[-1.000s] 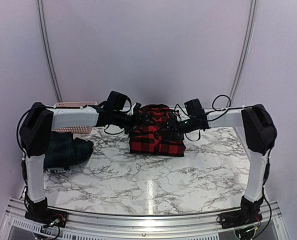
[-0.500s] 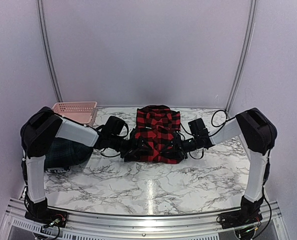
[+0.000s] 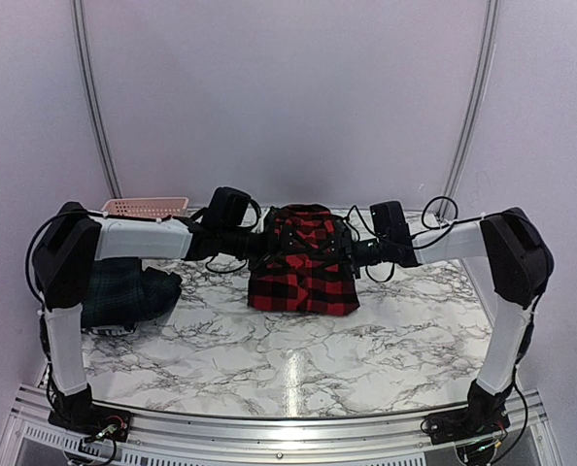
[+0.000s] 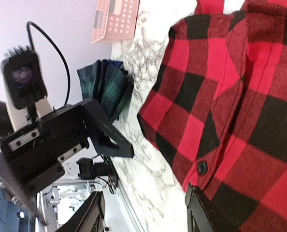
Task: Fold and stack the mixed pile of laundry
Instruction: Smooth out the 2/3-rectangle-folded T-shirt at the center of the board.
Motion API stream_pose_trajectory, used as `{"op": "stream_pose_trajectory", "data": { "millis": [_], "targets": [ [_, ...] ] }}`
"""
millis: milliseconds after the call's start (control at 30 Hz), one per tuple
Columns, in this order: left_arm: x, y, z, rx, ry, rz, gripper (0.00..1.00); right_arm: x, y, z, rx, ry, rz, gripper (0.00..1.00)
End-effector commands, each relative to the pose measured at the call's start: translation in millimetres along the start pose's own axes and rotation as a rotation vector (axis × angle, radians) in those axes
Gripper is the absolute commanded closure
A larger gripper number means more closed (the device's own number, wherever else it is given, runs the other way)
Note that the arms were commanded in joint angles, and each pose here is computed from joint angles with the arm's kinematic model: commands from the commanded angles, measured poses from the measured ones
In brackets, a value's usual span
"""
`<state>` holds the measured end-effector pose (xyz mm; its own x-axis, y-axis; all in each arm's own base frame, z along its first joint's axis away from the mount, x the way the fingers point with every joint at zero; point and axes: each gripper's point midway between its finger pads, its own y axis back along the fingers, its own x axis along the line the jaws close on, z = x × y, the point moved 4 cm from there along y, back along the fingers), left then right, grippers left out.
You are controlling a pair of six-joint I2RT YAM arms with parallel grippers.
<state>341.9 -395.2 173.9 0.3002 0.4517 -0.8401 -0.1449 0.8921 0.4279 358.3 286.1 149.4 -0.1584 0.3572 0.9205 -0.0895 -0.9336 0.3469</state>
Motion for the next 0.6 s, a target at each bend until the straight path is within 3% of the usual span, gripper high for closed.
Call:
{"op": "stream_pose_trajectory", "data": {
  "millis": [0, 133, 333, 567],
  "targets": [
    [18, -33, 10, -0.001, 0.081, -0.013, 0.01, -16, -20, 12, -0.025, -0.086, 0.032, 0.47],
    [45, -45, -2, 0.021, 0.126, 0.036, 0.01, -46, -30, 2, -0.006, -0.149, 0.013, 0.47],
    [108, -35, -49, 0.083, 0.211, 0.173, 0.01, -99, -16, -49, 0.049, -0.261, -0.089, 0.47],
    [102, 6, -66, 0.086, 0.153, 0.208, 0.01, -120, 21, -93, 0.072, -0.318, -0.159, 0.47]
  ]
}}
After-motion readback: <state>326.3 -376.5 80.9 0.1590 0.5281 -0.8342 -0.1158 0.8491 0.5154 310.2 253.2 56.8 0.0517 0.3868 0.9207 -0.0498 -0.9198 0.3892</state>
